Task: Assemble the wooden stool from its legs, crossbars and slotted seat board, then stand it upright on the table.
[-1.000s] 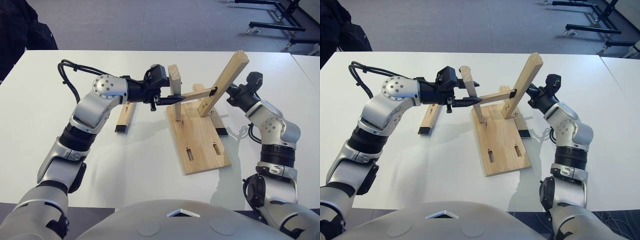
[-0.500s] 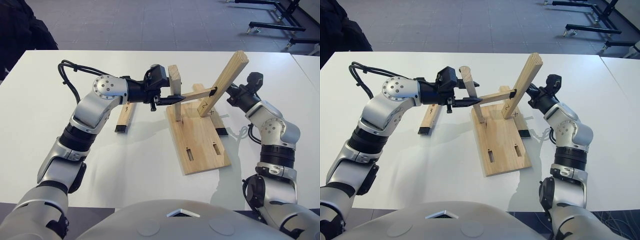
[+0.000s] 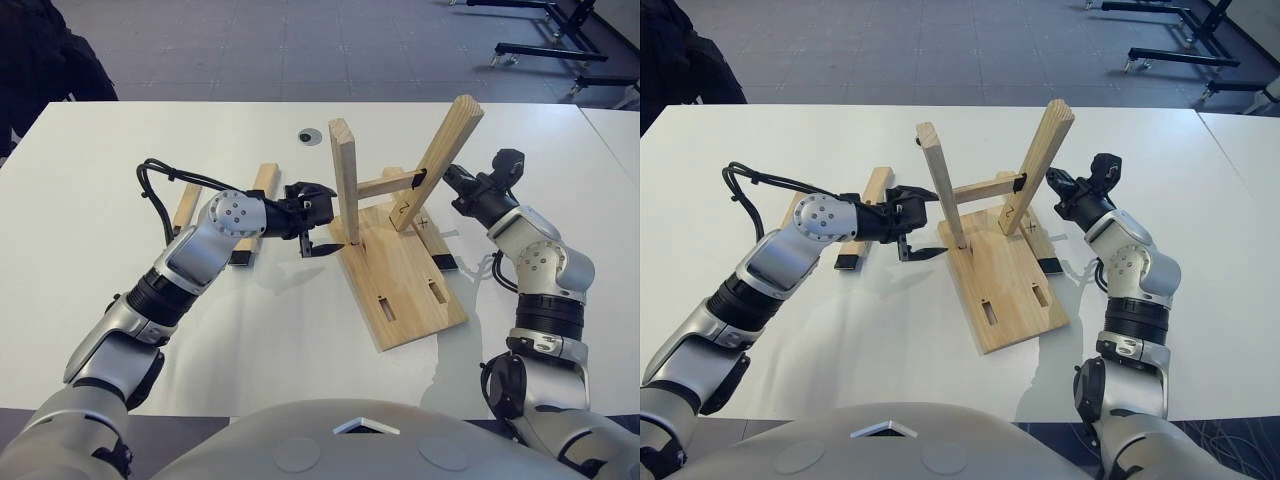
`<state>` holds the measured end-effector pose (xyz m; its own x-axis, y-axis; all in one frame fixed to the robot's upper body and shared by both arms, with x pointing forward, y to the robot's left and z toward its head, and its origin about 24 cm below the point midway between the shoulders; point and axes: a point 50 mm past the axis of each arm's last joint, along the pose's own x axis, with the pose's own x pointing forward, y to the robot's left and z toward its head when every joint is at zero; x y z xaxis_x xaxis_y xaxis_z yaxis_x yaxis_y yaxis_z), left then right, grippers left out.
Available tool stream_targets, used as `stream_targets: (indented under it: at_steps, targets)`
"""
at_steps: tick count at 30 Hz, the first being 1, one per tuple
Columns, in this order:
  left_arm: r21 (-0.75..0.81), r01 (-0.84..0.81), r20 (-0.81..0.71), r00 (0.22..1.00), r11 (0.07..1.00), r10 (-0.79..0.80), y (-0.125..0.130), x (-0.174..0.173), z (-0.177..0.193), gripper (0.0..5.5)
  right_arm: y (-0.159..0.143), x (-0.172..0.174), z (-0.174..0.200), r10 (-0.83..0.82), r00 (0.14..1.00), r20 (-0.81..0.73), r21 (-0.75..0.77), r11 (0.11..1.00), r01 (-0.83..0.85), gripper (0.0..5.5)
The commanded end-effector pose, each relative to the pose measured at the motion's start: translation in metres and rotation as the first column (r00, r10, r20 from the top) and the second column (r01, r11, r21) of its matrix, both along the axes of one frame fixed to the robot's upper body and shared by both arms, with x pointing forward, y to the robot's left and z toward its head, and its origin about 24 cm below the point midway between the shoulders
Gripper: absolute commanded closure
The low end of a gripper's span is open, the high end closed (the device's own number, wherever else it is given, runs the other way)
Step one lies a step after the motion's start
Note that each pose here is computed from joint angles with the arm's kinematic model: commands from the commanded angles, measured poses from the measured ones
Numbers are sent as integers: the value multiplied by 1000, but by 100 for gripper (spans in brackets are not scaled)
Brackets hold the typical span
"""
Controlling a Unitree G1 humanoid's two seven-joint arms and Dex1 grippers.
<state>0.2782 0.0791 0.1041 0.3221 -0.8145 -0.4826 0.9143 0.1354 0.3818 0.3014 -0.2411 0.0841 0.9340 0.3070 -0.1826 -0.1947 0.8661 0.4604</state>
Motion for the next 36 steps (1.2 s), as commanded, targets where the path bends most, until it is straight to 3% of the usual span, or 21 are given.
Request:
stream_targets:
  at_steps: [1,7,10,15,18,21,29,36]
  targets:
    - [14,-2,-3,1000,1000,2,5,-1,1,13,-5,-3,0,-18,1000,0,-12,1000,18,550]
    - [14,-28,-17,999,1000,29,16,0,2,13,-14,-8,-1,-36,999,-6,-21,999,36,550]
    - [-105,-94,-86,993,990,86,36,1,24,13,-34,-25,-2,-42,998,-51,-73,997,38,550]
    - [-474,-175,-116,984,863,135,77,8,122,13,-51,-65,0,23,994,-107,-153,987,-40,550]
    - [-661,-139,-60,989,737,133,77,12,186,13,-36,-78,-12,57,990,-129,-123,990,-74,550]
    - [-747,-173,-87,983,642,164,78,20,216,13,-12,-91,-25,134,979,-153,-96,984,-149,550]
    - [-712,-241,-95,964,660,250,73,32,207,13,13,-96,-30,209,968,-138,-32,976,-216,550]
    - [-644,-293,-96,947,707,306,77,35,173,13,21,-99,-33,284,945,-160,-41,955,-294,550]
